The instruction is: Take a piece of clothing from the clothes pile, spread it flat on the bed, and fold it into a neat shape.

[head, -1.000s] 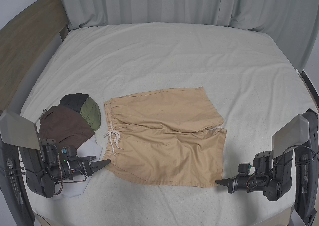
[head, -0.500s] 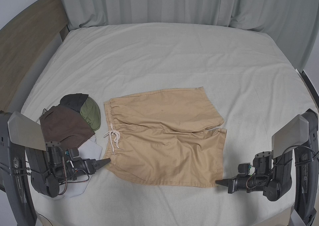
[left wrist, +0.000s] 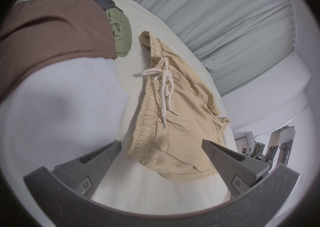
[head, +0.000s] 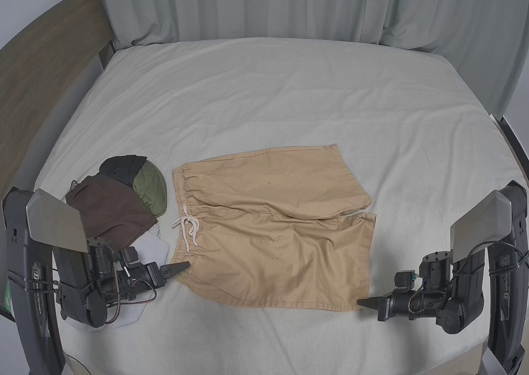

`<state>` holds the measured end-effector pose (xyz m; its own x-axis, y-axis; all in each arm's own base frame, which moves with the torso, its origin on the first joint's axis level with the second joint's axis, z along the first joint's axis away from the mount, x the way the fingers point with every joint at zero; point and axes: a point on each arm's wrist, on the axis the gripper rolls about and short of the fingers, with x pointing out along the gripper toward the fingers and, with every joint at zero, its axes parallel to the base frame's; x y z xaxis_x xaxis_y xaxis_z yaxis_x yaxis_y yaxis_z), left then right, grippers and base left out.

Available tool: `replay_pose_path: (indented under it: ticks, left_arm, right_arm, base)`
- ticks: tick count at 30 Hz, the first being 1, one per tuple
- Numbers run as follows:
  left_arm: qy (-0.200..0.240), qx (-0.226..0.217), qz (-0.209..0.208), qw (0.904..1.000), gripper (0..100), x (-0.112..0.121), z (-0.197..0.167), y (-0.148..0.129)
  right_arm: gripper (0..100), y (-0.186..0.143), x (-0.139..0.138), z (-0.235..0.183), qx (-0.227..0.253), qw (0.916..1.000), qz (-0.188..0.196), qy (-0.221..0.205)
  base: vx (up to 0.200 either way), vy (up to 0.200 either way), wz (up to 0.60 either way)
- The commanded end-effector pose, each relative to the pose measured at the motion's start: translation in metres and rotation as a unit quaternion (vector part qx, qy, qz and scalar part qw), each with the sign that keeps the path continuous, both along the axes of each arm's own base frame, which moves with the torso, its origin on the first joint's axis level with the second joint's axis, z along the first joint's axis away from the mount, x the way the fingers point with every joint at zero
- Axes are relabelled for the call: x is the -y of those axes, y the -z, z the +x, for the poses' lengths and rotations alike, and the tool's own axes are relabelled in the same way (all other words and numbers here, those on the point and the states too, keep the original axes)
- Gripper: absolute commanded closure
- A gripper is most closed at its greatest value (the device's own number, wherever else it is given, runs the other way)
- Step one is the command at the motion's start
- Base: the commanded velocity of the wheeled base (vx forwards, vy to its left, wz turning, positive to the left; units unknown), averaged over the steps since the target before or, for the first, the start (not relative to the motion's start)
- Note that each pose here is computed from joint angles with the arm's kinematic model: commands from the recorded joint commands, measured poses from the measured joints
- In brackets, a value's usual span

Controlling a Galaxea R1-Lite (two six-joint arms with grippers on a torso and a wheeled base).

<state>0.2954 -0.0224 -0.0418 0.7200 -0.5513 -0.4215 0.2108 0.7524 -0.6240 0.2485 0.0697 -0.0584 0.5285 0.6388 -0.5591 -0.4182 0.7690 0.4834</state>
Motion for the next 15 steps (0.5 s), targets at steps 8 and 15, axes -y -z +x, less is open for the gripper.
replay_pose_path:
  ticks: [8,15]
  left_arm:
    - [-0.015,-0.013,-0.001,0.9998,0,0.002,0.01,0.017]
    - [-0.022,-0.006,-0.005,0.9997,0,0.006,0.016,0.016]
  right_arm:
    - [100,0.0,0.0,0.0,-0.002,1.0,0.0,0.0]
    - [100,0.001,0.0,-0.001,-0.002,1.0,0.0,-0.001]
  base:
    - [0.0,0.0,0.0]
    - [0.0,0.0,0.0]
